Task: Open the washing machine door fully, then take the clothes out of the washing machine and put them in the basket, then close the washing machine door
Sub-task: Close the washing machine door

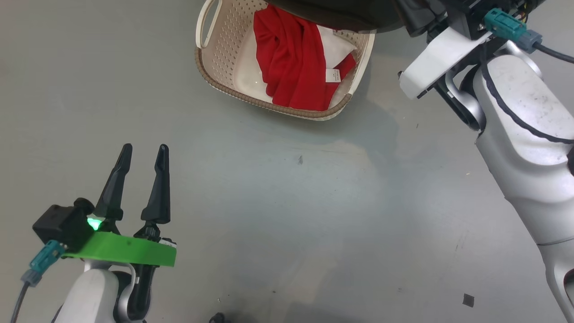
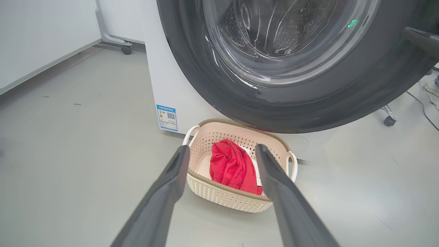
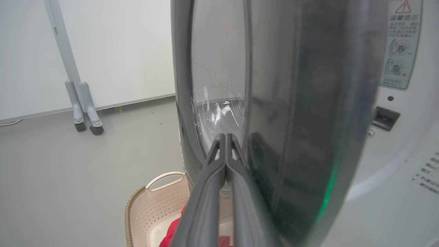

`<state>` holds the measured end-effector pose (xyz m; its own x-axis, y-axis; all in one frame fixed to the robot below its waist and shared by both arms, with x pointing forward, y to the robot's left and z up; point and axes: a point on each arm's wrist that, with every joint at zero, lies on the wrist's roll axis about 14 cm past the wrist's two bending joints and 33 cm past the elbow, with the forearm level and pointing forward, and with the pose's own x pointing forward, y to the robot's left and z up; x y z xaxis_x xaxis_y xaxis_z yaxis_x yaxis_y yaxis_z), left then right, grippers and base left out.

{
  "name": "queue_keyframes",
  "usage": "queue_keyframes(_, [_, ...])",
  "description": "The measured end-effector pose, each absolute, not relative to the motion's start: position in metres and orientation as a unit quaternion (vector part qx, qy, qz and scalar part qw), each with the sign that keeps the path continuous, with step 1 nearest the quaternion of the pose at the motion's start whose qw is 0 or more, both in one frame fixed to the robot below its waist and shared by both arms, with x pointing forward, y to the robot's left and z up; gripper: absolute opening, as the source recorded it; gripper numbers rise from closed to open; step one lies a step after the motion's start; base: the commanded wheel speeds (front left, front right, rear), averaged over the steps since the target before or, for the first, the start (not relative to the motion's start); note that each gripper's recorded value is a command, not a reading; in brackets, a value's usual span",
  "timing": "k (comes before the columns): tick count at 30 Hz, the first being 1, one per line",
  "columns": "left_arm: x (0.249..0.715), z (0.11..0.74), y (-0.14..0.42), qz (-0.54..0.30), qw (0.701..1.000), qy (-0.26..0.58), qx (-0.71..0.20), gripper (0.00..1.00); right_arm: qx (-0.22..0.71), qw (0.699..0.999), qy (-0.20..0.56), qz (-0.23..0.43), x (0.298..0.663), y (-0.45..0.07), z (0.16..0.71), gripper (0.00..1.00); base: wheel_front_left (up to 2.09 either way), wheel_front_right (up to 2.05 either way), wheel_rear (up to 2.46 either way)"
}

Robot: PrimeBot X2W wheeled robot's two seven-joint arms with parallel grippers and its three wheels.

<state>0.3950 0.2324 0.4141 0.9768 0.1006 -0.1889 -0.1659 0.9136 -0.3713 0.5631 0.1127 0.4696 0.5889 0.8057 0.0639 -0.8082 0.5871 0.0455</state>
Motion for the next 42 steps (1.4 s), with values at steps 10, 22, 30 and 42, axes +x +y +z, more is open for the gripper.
queue_keyframes(10, [0.408, 0.405, 0.234, 0.069, 0.973, 0.088, -0.201, 1.0, 0.034, 0.904, -0.035, 0.425, 0.601, 0.098, 0.469, 0.0, 0.0, 0.0, 0.0])
queue_keyframes(22, [0.415, 0.392, 0.236, 0.073, 0.971, 0.102, -0.202, 1.0, 0.037, 0.926, -0.053, 0.372, 0.656, 0.069, 0.473, 0.0, 0.0, 0.0, 0.0])
queue_keyframes(30, [0.411, 0.384, 0.244, 0.088, 0.97, 0.112, -0.199, 1.0, 0.029, 0.931, -0.063, 0.357, 0.674, 0.068, 0.475, 0.0, 0.0, 0.0, 0.0])
queue_keyframes(42, [0.409, 0.383, 0.248, 0.095, 0.969, 0.114, -0.196, 1.0, 0.022, 0.941, -0.073, 0.328, 0.693, 0.065, 0.48, 0.0, 0.0, 0.0, 0.0])
